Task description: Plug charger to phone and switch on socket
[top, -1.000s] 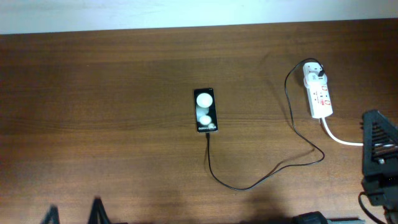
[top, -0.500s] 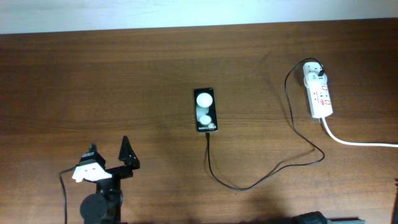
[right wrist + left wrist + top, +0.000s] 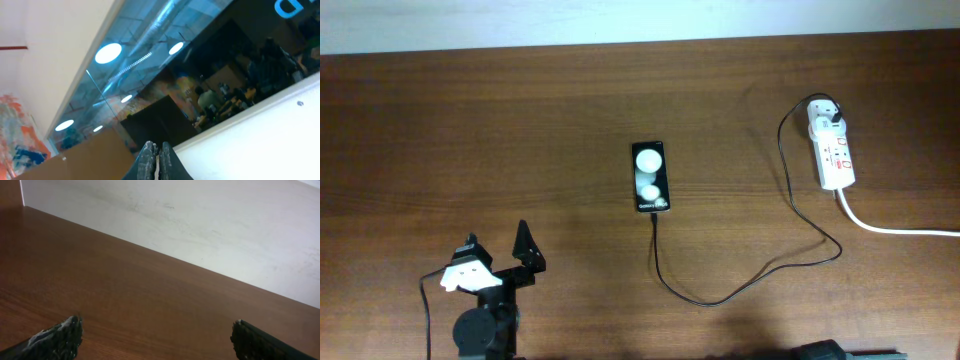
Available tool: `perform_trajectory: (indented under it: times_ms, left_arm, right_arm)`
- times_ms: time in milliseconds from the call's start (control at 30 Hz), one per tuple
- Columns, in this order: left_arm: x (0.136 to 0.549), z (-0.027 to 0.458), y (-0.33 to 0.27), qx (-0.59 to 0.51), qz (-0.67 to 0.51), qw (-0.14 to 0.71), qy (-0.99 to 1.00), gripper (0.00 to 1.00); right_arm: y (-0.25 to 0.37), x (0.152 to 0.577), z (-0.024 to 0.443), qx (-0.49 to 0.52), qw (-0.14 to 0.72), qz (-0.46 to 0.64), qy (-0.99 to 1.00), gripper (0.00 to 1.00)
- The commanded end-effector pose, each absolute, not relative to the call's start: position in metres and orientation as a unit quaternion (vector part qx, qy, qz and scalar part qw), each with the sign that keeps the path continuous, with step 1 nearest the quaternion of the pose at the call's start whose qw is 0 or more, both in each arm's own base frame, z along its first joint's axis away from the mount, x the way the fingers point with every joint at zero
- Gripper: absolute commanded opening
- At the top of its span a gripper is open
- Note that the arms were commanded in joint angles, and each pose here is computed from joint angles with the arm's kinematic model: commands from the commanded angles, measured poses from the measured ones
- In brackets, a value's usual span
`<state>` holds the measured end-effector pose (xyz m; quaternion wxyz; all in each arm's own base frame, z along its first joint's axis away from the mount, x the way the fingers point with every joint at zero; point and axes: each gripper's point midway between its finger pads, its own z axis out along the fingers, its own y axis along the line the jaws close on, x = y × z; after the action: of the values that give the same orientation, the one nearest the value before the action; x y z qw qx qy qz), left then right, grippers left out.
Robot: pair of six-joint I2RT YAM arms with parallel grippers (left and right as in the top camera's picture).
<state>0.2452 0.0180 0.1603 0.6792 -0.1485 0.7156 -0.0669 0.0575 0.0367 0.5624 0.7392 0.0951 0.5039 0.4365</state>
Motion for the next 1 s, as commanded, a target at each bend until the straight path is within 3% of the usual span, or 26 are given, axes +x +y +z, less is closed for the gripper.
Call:
perform_trajectory:
  times_ms: [0, 267, 300, 367, 500, 567, 600, 633, 667, 800, 967]
  left_arm:
    - [0.245, 0.160, 0.021, -0.155, -0.062, 0.681, 0.713, 0.99]
    - [0.245, 0.160, 0.024, -0.159, -0.057, 0.682, 0.712, 0.99]
    - [0.245, 0.160, 0.023, -0.140, -0.043, 0.682, 0.717, 0.99]
    - [0.246, 0.157, 0.006, -0.003, 0.020, 0.679, 0.734, 0.99]
    - [0.246, 0.156, 0.001, 0.019, 0.019, 0.678, 0.735, 0.99]
    - [0.246, 0.156, 0.001, 0.019, 0.019, 0.678, 0.735, 0.99]
    - [0.246, 0.156, 0.001, 0.019, 0.019, 0.678, 0.735, 0.99]
    - [0.246, 0.156, 0.001, 0.019, 0.019, 0.678, 0.735, 0.99]
    - [0.246, 0.156, 0.001, 0.019, 0.019, 0.678, 0.735, 0.99]
    - [0.246, 0.156, 0.001, 0.019, 0.019, 0.678, 0.735, 0.99]
    - [0.246, 0.156, 0.001, 0.019, 0.019, 0.678, 0.735, 0.99]
  right_arm:
    - [0.031, 0.030, 0.564, 0.084, 0.757, 0.437, 0.477, 0.08]
    - [0.008, -0.027, 0.557, 0.090, 0.800, 0.424, 0.415, 0.08]
    - [0.006, -0.032, 0.554, 0.090, 0.804, 0.424, 0.408, 0.08]
    - [0.004, -0.044, 0.547, 0.082, 0.814, 0.429, 0.383, 0.09]
    - [0.003, -0.048, 0.543, 0.078, 0.822, 0.431, 0.365, 0.12]
    - [0.002, -0.050, 0.545, 0.078, 0.824, 0.431, 0.360, 0.29]
    - [-0.002, -0.049, 0.545, 0.091, 0.826, 0.427, 0.357, 0.45]
    - [-0.011, -0.046, 0.544, 0.114, 0.829, 0.418, 0.352, 0.79]
    - [-0.017, -0.045, 0.544, 0.131, 0.832, 0.411, 0.348, 0.99]
    - [-0.040, -0.005, 0.522, 0.217, 0.829, 0.369, 0.361, 0.99]
    - [-0.024, 0.106, 0.449, 0.246, 0.796, 0.335, 0.441, 0.99]
